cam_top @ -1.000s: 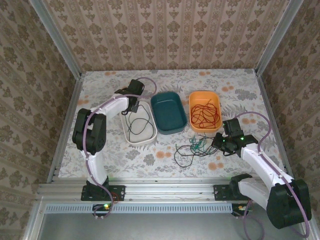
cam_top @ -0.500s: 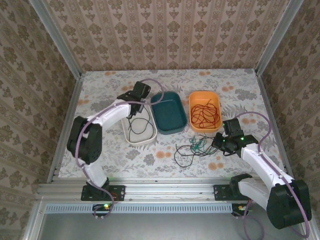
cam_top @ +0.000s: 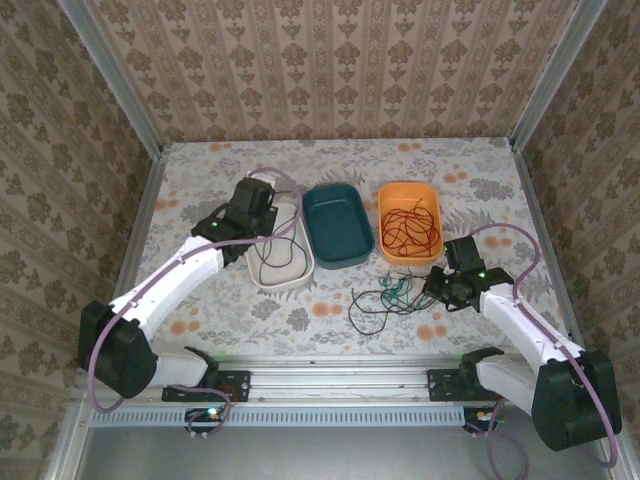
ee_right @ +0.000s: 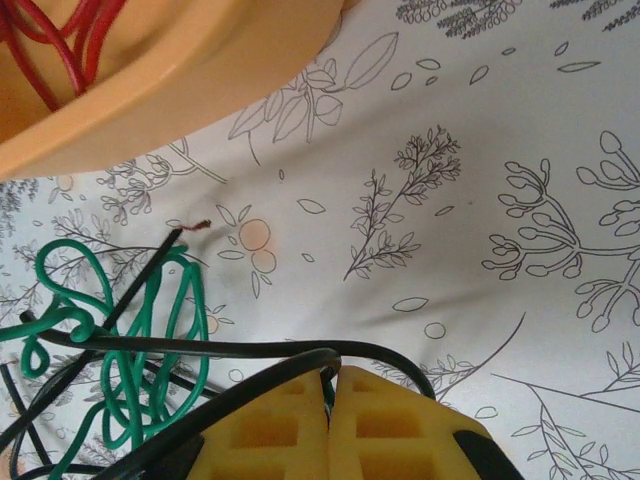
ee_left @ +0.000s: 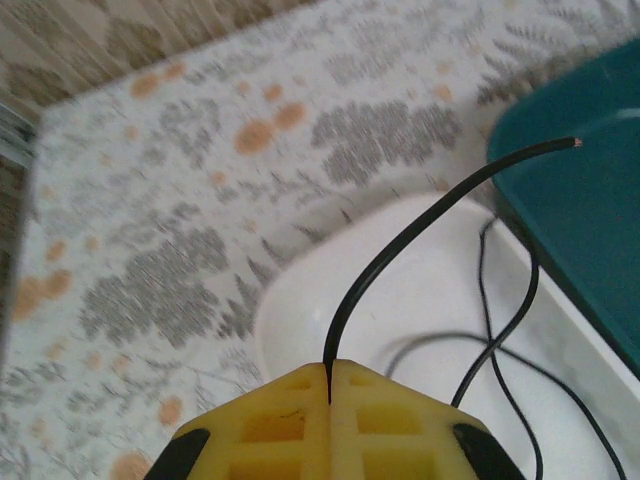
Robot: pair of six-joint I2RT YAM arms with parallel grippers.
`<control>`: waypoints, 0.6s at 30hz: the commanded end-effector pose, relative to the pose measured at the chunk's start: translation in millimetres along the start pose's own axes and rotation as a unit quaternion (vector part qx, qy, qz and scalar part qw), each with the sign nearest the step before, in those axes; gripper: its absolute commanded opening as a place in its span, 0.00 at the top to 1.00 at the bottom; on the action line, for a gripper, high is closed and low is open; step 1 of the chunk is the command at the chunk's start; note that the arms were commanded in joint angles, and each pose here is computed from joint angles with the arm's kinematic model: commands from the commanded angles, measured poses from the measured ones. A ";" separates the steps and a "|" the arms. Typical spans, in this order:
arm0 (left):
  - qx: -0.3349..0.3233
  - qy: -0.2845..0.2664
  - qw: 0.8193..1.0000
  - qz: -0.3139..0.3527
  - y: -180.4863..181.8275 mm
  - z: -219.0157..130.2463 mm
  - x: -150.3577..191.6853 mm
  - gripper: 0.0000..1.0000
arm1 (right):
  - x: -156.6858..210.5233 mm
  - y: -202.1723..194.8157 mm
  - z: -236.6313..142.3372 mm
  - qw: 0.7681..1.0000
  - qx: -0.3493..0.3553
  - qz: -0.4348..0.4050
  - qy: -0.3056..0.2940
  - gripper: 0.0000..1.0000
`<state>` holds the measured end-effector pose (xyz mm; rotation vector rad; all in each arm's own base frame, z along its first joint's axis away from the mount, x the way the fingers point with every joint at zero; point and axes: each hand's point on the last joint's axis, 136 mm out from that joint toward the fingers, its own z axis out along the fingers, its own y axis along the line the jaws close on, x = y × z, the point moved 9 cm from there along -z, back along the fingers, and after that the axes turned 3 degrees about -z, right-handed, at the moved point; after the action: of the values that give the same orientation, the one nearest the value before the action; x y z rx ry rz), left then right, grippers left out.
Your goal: Untangle the cables
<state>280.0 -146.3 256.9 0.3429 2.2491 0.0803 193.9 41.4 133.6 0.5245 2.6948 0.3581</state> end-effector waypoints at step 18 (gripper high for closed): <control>-0.075 0.169 0.983 0.000 -19.3 65.1 19.3 0.28 | -11.4 4.7 -9.4 1.000 0.000 -0.006 -0.030 1.00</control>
<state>309.6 -167.2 166.3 0.3515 2.6354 0.2433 201.9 42.1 143.3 0.5130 2.6620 0.3594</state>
